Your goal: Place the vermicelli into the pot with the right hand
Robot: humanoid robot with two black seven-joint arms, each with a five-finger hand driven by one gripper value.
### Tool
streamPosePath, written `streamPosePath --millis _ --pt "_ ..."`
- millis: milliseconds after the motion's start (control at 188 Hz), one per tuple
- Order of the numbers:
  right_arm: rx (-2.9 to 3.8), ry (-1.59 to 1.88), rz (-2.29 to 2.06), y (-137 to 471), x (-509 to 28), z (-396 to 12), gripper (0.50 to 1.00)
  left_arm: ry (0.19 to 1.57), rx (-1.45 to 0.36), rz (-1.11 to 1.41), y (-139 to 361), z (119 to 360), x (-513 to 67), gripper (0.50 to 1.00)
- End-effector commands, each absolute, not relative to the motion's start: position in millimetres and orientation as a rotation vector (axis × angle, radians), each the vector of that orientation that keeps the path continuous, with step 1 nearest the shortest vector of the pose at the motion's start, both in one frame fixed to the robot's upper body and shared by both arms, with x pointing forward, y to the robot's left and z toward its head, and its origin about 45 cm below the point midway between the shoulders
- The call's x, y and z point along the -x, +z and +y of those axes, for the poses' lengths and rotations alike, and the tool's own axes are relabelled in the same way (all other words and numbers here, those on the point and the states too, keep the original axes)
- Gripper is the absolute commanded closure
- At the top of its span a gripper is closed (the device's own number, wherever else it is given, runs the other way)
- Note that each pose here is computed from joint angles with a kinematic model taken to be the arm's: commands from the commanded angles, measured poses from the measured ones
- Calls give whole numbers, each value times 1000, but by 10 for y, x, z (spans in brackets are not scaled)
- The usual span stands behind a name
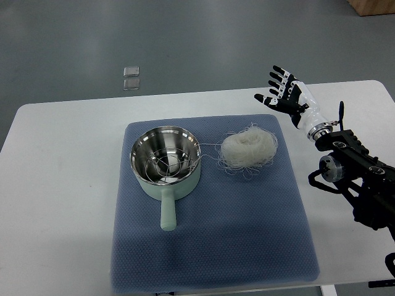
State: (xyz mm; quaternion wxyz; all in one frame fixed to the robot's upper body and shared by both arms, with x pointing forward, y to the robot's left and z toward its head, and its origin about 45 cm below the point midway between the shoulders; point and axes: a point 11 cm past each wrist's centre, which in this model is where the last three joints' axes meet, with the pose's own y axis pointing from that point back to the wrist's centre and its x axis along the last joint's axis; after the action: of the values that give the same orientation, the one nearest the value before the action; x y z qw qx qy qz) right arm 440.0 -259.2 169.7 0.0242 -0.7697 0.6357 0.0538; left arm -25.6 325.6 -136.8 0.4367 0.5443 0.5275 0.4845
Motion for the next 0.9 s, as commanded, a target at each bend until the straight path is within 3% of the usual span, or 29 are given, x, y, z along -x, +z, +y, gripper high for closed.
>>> streamPosePath --millis 0,202,388,892 --pt "2392 156 1959 1710 -4404 -2583 570 1205 -1354 1312 -1368 3256 256 500" --pt "2482 61 1927 1773 -4409 -2645 570 1205 -1354 1312 -1368 3256 256 500" --pt "2711 -227 1770 1977 -4420 -2576 570 1205 -1356 1311 -1368 3262 257 500" --pt "3311 -1468 839 2239 -4244 -2179 570 1204 -1357 1310 -1368 3262 258 500"
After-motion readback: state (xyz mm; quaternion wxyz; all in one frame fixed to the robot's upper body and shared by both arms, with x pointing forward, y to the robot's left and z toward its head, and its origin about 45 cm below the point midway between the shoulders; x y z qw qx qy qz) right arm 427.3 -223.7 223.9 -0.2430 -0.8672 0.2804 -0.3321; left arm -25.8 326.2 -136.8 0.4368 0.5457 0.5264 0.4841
